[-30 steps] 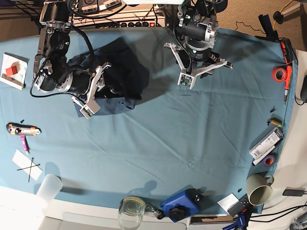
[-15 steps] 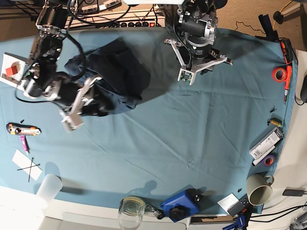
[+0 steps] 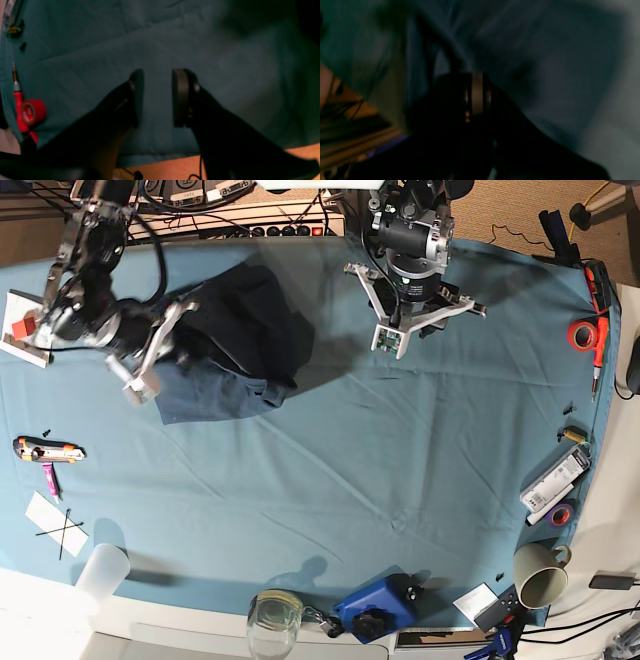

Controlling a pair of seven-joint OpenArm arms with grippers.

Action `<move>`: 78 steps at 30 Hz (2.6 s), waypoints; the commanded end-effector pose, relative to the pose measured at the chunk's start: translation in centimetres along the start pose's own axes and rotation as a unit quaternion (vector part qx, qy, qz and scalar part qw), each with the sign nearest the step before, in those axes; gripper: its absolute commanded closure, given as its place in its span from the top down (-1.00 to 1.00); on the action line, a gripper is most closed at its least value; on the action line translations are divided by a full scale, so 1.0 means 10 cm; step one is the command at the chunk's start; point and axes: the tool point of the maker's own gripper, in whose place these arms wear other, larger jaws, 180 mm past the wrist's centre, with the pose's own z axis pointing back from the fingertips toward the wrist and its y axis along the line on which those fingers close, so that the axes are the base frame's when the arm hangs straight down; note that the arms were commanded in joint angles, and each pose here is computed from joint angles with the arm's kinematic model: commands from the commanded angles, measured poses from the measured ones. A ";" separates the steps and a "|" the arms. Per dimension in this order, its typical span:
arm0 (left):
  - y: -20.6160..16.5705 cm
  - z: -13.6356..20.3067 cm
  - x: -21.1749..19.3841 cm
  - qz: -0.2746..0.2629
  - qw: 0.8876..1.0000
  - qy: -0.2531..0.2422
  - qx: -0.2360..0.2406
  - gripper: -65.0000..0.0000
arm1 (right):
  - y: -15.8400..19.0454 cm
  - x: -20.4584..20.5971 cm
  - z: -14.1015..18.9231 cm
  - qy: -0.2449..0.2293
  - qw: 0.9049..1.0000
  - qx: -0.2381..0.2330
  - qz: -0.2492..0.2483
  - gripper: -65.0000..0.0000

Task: Fold the T-shirt properly
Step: 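Grasp the shirt's folded end with the right gripper and fold it over, then press and smooth the folded shirt with the right gripper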

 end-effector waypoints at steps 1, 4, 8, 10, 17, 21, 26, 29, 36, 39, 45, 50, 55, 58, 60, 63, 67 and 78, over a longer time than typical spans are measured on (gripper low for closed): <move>0.03 0.04 0.09 0.006 1.000 -0.017 0.005 -0.45 | 0.07 0.07 0.00 -0.011 1.000 0.012 0.012 -1.00; 0.03 0.04 0.08 0.006 1.000 -0.016 0.005 -0.45 | 0.32 0.01 -0.12 0.001 0.998 0.056 0.023 -1.00; 0.03 0.04 0.08 0.006 1.000 -0.015 0.005 -0.45 | 0.71 0.14 -0.18 -0.028 0.989 0.141 0.024 -1.00; 0.03 0.04 0.08 0.006 1.000 -0.015 0.005 -0.45 | 0.85 0.18 -0.18 -0.038 0.984 0.171 0.023 -1.00; 0.03 0.04 0.08 0.006 1.000 -0.015 0.005 -0.45 | 0.96 0.42 -0.07 -0.084 0.976 0.200 0.030 -1.00; 0.03 0.04 0.11 0.006 1.000 -0.024 0.005 -0.45 | 0.61 0.57 0.08 -0.105 0.986 0.125 0.043 -1.00; 0.02 0.04 0.24 0.008 0.998 -0.055 0.002 -0.61 | -0.04 0.46 0.20 -0.079 0.997 -0.001 0.022 -1.00; 0.00 0.04 0.28 0.011 0.998 -0.068 -0.004 -0.91 | -0.17 0.36 0.15 -0.072 0.997 0.000 -0.011 -1.00; 0.00 0.04 0.28 0.010 0.998 -0.069 -0.004 -1.00 | -0.44 0.03 -0.11 -0.033 0.994 0.016 -0.099 -1.00; 0.00 0.04 0.29 0.010 0.998 -0.069 -0.004 -1.00 | -0.53 -0.24 -0.24 0.001 0.990 0.020 -0.141 -1.00; 0.00 0.04 0.29 0.010 0.998 -0.069 -0.004 -1.00 | -0.59 -0.54 -0.32 0.042 0.984 0.014 -0.172 -1.00; 0.01 0.04 0.29 0.007 0.998 -0.069 -0.002 -1.00 | -0.56 -0.41 -0.29 0.023 0.986 0.019 -0.162 -1.00; 0.12 0.05 0.31 -0.009 0.997 -0.075 0.031 -1.00 | -0.42 0.08 -0.12 -0.048 0.992 0.034 -0.108 -1.00; 0.12 0.05 0.31 -0.009 0.997 -0.076 0.031 -1.00 | -0.28 0.39 0.03 -0.088 0.994 0.035 -0.060 -1.00; 0.12 0.05 0.31 -0.009 0.997 -0.077 0.031 -1.00 | -0.25 0.51 0.09 -0.099 0.994 0.026 -0.037 -1.00; 0.13 0.05 0.30 -0.012 0.997 -0.074 0.032 -1.00 | -0.30 0.55 0.05 -0.089 0.996 0.009 -0.026 -1.00; 0.23 0.04 0.26 -0.033 0.995 -0.072 0.053 -1.00 | -0.16 0.51 -0.17 -0.066 0.997 0.030 -0.020 -1.00; 0.60 -0.12 0.02 0.006 0.998 -0.020 0.066 -1.00 | -0.12 0.10 -0.67 0.057 0.998 -0.019 0.008 -1.00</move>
